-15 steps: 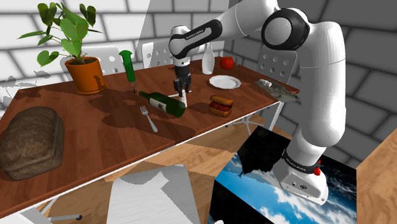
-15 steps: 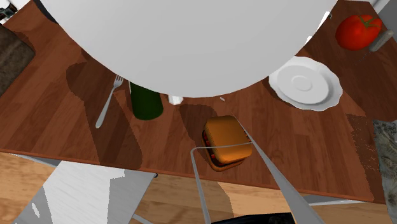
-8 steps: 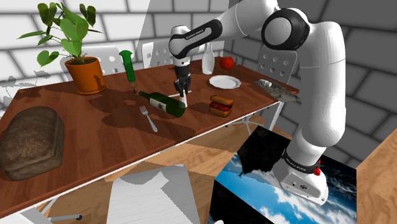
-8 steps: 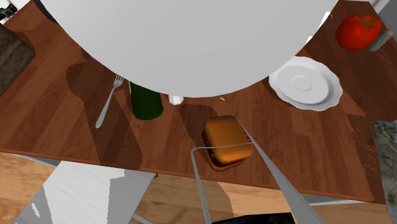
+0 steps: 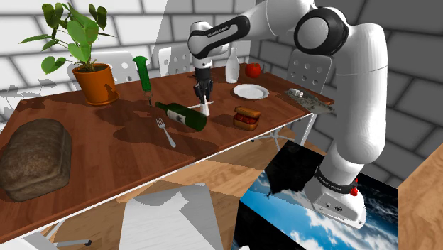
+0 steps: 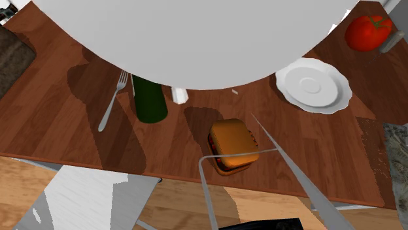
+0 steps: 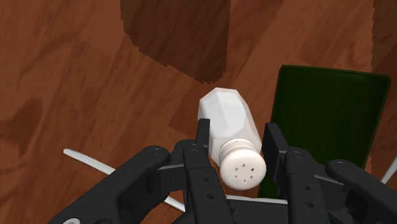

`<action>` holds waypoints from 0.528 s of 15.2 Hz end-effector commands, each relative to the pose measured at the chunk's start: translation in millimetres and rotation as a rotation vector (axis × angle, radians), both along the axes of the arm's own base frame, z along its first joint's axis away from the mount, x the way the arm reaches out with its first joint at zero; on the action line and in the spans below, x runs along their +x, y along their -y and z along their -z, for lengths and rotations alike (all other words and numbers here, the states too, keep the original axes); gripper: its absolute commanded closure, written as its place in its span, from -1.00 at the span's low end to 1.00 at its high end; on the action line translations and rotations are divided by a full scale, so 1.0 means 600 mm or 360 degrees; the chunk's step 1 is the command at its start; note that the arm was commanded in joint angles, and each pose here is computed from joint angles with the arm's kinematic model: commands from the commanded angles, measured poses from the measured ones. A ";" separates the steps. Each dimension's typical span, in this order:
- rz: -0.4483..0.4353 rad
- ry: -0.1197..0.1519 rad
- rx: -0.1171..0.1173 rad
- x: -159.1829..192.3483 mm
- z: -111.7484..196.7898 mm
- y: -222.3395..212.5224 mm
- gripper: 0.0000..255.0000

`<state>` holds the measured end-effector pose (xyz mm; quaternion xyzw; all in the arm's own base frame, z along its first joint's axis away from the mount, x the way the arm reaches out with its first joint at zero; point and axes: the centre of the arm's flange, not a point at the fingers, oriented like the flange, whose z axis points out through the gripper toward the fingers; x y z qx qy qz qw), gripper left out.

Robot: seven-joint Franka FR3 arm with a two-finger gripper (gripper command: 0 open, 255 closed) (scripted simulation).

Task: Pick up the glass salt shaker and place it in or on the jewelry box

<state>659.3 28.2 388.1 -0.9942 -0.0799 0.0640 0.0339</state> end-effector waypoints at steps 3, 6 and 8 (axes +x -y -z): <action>0.0000 0.0000 0.0000 0.000 -0.035 0.000 1.00; 0.0000 0.0000 0.0000 0.000 -0.061 0.000 1.00; 0.0000 0.0000 0.0000 0.000 -0.079 0.000 1.00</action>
